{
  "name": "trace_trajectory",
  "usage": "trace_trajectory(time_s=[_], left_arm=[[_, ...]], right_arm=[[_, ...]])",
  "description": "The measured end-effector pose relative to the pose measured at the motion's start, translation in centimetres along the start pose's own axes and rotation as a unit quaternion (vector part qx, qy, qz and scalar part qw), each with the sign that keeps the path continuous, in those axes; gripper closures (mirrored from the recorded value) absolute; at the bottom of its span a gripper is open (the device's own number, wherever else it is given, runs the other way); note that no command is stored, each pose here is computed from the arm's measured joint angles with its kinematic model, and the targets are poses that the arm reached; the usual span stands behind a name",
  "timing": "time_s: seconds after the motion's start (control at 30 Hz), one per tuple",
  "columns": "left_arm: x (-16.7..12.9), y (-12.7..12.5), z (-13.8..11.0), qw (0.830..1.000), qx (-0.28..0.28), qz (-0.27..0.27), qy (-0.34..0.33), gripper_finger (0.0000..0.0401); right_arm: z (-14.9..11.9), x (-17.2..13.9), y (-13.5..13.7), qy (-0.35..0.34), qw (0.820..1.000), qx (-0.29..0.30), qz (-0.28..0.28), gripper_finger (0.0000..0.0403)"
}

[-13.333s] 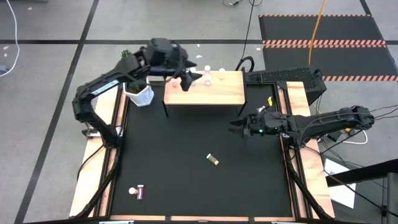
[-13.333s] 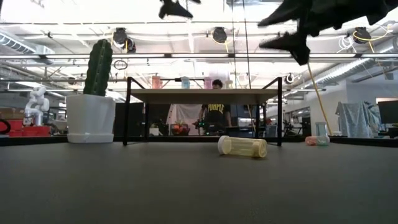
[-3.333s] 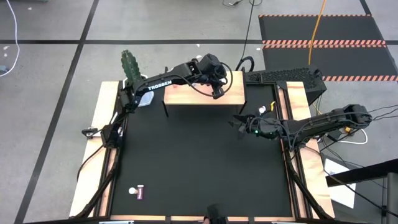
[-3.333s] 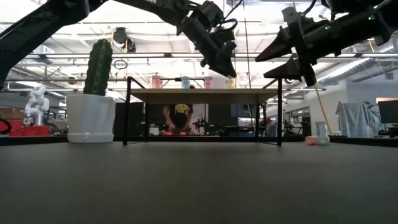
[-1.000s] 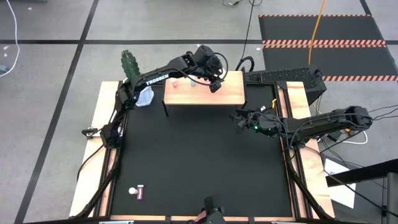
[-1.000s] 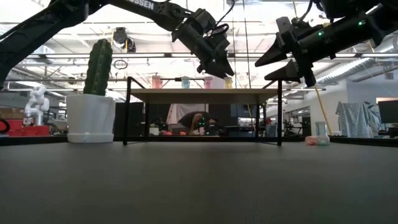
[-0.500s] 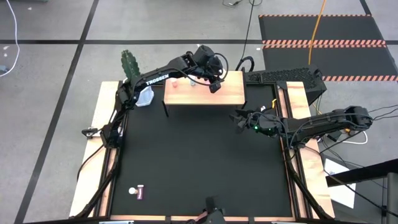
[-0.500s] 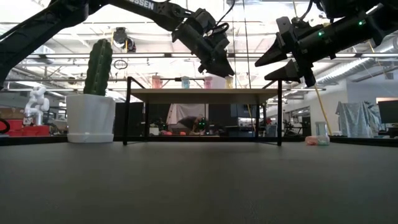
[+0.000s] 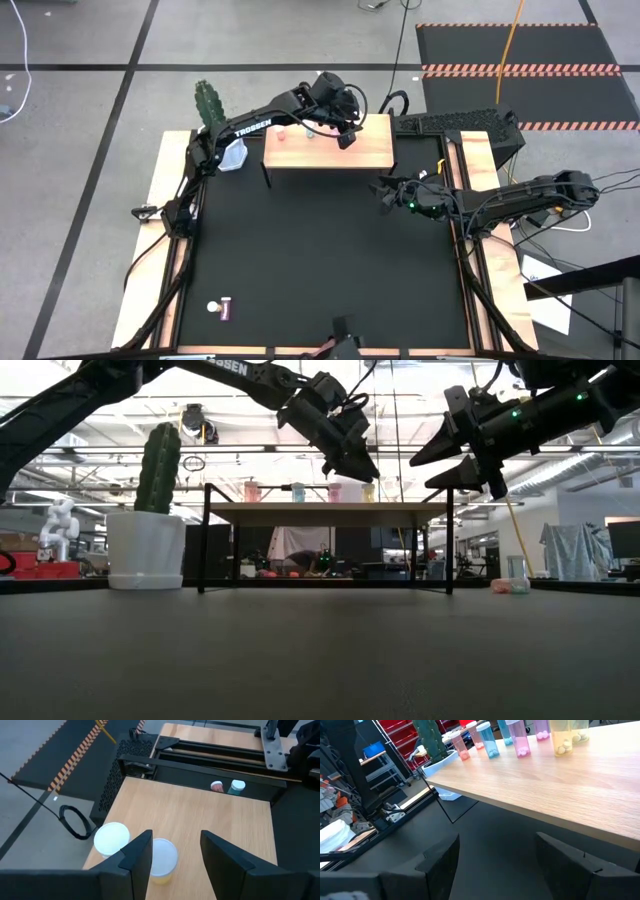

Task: Pick and place medicine bottles onto shelf by color
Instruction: Put the orange pill bottle aligned with the other orange pill bottles on the shelf

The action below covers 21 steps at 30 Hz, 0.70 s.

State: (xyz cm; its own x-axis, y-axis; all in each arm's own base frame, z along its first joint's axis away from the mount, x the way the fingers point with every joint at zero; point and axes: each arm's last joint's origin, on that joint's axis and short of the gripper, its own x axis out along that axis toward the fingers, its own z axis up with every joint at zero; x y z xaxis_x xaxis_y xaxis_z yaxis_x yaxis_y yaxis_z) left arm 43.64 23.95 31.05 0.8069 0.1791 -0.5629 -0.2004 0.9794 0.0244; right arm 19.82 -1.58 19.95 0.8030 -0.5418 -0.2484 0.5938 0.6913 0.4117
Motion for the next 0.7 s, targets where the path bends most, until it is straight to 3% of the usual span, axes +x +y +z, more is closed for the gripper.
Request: trace_trajectory(time_s=[0.3,0.53,0.7], left_arm=[[-1.1,0.0,1.0,1.000,-0.009,0.009,-0.014,0.0226],[-2.7,-0.2,1.8,0.999,-0.029,0.022,-0.020,0.0176],[-5.3,-0.7,3.2,0.995,-0.077,0.026,-0.051,0.0141]], right_arm=[[0.0,0.0,0.0,-0.001,1.000,-0.005,0.001,0.0151],[0.5,0.0,0.3,-0.021,1.000,-0.011,0.014,0.0151],[1.2,-0.1,0.8,-0.057,0.997,-0.023,0.036,0.0151]])
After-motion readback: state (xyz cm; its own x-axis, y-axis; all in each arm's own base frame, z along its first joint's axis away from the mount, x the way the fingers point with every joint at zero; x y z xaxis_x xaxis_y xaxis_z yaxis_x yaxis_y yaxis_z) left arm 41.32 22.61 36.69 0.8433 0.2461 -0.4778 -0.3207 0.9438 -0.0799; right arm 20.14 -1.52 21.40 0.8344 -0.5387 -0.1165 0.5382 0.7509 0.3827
